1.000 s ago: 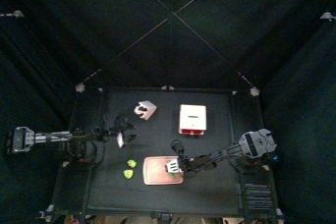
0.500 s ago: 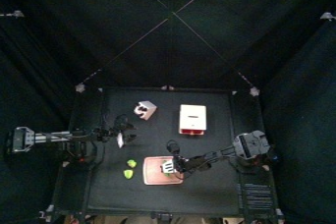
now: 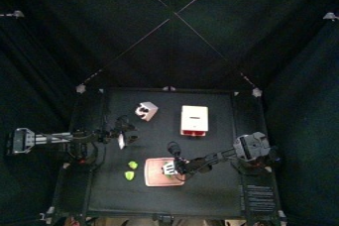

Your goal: Put pea on plate

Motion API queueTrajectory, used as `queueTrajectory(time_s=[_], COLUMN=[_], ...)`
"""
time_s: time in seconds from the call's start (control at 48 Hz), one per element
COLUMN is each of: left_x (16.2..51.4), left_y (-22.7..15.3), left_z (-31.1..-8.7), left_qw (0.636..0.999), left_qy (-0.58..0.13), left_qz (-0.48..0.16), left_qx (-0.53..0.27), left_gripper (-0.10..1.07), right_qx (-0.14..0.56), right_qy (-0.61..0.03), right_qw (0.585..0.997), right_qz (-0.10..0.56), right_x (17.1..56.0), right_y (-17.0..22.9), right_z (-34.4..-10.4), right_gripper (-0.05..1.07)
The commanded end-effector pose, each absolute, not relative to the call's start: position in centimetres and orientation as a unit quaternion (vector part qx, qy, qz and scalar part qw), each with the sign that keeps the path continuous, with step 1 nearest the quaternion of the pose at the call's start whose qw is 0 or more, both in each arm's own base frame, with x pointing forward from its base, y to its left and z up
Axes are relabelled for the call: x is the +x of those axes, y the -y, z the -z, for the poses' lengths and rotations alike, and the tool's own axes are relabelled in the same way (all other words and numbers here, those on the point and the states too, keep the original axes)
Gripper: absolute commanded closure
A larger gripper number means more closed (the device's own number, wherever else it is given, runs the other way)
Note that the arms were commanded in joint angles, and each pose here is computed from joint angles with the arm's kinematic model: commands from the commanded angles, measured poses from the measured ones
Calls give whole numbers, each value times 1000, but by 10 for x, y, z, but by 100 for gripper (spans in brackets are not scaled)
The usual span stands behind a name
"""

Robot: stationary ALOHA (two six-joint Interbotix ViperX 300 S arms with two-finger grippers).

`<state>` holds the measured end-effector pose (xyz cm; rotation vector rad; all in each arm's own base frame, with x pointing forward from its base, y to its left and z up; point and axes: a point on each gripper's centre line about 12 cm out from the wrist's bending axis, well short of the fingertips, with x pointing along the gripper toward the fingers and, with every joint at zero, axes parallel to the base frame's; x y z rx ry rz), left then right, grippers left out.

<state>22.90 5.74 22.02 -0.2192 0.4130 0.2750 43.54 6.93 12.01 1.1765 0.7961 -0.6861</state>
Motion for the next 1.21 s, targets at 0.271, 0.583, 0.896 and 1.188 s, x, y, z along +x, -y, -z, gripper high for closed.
queueTrajectory(time_s=[0.271,0.583,0.896,1.188], left_x=[231,231,231,231], left_y=[-58,-58,-58,-58], left_z=[-225,-224,-224,-224], left_qw=[965,965,965,965], left_qy=[-198,-199,-199,-199], left_qz=[-135,-135,-135,-135], left_qx=[-107,-107,-107,-108], left_gripper=[12,12,12,12], right_qx=[540,542,543,541], right_qy=[-344,-345,-344,-342], right_qw=[708,705,706,709], right_qz=[297,300,299,296], right_x=[442,442,442,444], right_y=[-69,-68,-68,-69], right_z=[-135,-133,-135,-137], right_gripper=[26,19,19,19])
